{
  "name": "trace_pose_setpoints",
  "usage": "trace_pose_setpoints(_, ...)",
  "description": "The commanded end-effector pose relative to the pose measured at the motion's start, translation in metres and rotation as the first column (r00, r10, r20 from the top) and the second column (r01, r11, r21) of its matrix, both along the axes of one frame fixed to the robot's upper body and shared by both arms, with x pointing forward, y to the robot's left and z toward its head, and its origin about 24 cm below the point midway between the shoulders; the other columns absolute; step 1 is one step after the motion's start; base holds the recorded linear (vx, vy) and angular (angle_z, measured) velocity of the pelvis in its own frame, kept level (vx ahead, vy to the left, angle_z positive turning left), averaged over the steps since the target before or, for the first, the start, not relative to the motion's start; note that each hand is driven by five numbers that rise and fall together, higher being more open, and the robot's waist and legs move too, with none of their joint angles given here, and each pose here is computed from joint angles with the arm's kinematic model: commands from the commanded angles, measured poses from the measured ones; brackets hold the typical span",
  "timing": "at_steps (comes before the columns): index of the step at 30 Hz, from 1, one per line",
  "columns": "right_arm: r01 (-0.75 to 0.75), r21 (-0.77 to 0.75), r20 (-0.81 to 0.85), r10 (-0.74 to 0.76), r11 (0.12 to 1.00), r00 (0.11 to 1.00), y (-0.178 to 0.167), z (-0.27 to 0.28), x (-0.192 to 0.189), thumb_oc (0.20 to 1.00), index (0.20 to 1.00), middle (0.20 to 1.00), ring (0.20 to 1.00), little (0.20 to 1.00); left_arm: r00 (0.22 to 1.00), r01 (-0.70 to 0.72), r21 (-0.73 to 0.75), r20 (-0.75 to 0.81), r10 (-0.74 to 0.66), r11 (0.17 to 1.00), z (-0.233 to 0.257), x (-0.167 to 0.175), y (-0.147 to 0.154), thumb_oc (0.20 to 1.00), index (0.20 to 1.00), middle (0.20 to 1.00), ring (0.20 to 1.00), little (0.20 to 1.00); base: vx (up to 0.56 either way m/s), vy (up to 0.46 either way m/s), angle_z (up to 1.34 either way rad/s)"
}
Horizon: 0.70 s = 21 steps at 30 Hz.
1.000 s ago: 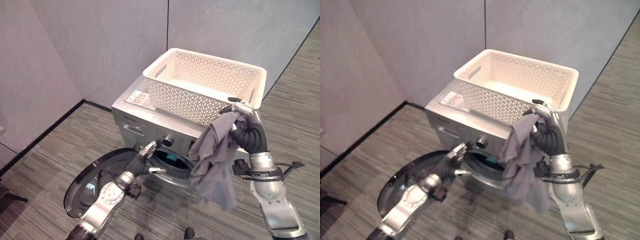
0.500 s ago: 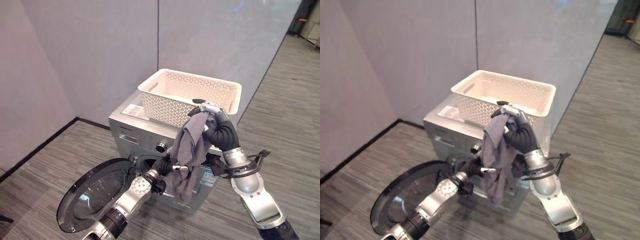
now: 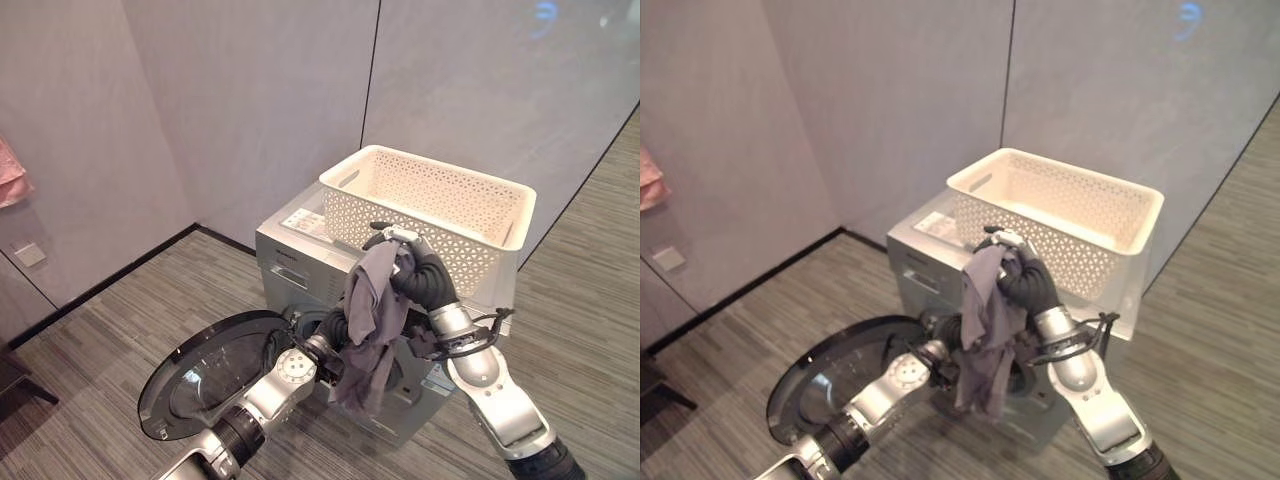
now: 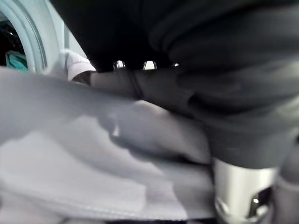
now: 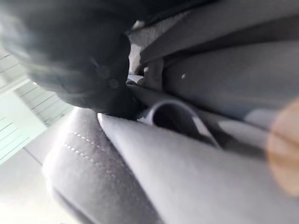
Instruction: Grab the laundry basket,head to the washer,open it,put in the laundry and shut it.
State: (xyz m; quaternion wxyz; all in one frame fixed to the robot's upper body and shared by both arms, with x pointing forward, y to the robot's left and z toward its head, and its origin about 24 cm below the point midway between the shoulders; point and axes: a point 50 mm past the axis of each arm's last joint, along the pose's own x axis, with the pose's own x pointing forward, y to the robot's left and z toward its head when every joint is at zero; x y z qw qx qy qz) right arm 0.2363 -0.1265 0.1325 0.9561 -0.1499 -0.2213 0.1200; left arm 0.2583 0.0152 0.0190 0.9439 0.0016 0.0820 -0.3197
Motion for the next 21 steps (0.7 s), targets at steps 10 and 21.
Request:
trace_pose_setpoints(10, -0.062, 0.159, 0.087, 0.049, 0.985, 0.995, 0.015, 0.022, 0.011, 0.2, 0.2, 0.2, 0.2, 0.2, 0.995, 0.099, -0.158, 0.045, -0.093, 0.983, 0.03, 0.007, -0.043, 0.2, 0.2, 0.2, 0.2, 0.2, 0.0, -0.001, 0.04)
trace_pose_setpoints(21, -0.199, 0.266, -0.006, 0.208, 0.943, 0.978, -0.01, 0.012, 0.001, 1.0, 1.0, 1.0, 1.0, 1.0, 0.999, 0.016, -0.194, -0.026, -0.021, 0.981, 0.009, 0.003, -0.011, 0.2, 0.2, 0.2, 0.2, 0.2, 0.0, -0.003, -0.04)
